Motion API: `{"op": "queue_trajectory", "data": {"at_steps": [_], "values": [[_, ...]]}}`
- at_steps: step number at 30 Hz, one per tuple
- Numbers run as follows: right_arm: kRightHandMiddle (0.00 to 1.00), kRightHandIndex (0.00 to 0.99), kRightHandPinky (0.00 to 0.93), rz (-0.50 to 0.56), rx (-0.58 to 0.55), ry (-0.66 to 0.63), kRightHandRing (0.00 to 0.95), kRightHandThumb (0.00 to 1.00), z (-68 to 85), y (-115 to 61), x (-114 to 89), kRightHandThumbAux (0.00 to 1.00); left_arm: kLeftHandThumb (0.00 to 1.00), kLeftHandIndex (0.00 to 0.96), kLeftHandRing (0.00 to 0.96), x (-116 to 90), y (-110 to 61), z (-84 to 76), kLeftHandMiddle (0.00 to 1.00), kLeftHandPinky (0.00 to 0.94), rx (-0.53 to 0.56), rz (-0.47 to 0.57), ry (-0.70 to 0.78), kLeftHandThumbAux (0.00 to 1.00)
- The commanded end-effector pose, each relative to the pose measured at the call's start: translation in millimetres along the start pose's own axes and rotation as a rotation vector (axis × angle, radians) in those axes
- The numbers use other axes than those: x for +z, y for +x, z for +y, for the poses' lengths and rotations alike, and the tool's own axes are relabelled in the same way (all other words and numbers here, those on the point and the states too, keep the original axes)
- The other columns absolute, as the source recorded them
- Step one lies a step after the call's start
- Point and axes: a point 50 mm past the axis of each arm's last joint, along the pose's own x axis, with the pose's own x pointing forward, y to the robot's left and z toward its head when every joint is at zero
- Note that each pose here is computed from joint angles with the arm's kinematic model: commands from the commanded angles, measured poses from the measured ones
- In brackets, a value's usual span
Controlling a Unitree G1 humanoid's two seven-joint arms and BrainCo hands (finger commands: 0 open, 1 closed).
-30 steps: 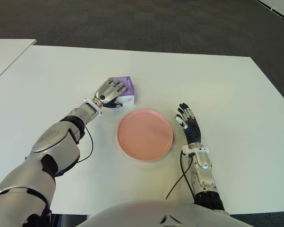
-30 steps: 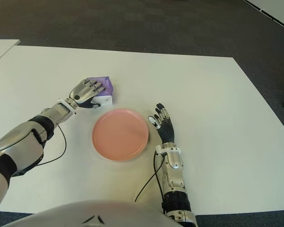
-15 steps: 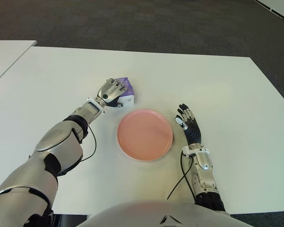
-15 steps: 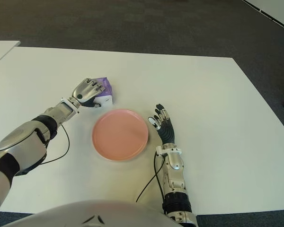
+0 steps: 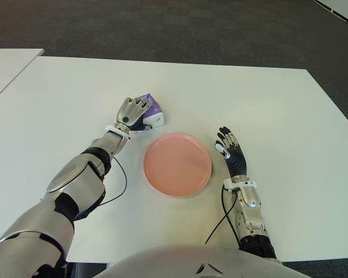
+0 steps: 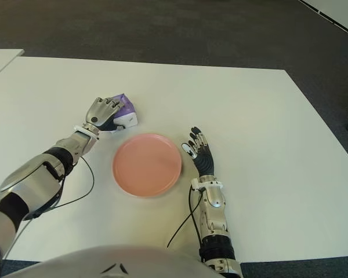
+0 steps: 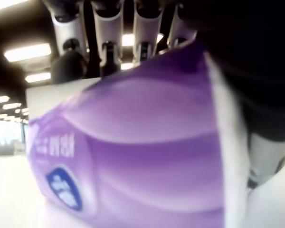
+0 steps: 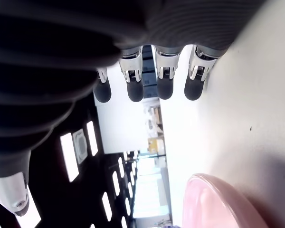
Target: Put the tissue paper into the plate.
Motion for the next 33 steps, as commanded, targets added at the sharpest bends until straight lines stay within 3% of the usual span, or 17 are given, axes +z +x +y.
{"op": "queue_trajectory", "data": {"at_steps": [1,5,17,33], "values": [[0.065,0.084,0.011,0.107,-0.028,0.010,0.011,0.446,-5.7,-11.4,-19.2,0.569,0.860,0.395,0.812,3.0,-8.0,-3.3,0.536,0.808,0.041,0.079,-0.214,0.668],[0.068,0.089,0.003,0.108,-0.028,0.002,0.009,0.444,-5.2,-10.5,-20.0,0.579,0.853,0.396,0.832,3.3,1.2,7.2,0.539,0.796,0.129,0.136,-0.361,0.669],[0.066,0.092,0.017,0.114,-0.039,0.010,0.010,0.439,-5.2,-8.0,-21.7,0.616,0.852,0.397,0.836,-1.6,14.6,28.6,0.538,0.791,0.295,0.209,-0.594,0.669],[0.079,0.111,0.011,0.108,-0.013,0.005,0.014,0.437,-4.0,-6.9,-23.2,0.565,0.853,0.403,0.846,-14.0,21.4,47.5,0.548,0.848,0.448,0.260,-0.625,0.666]]}}
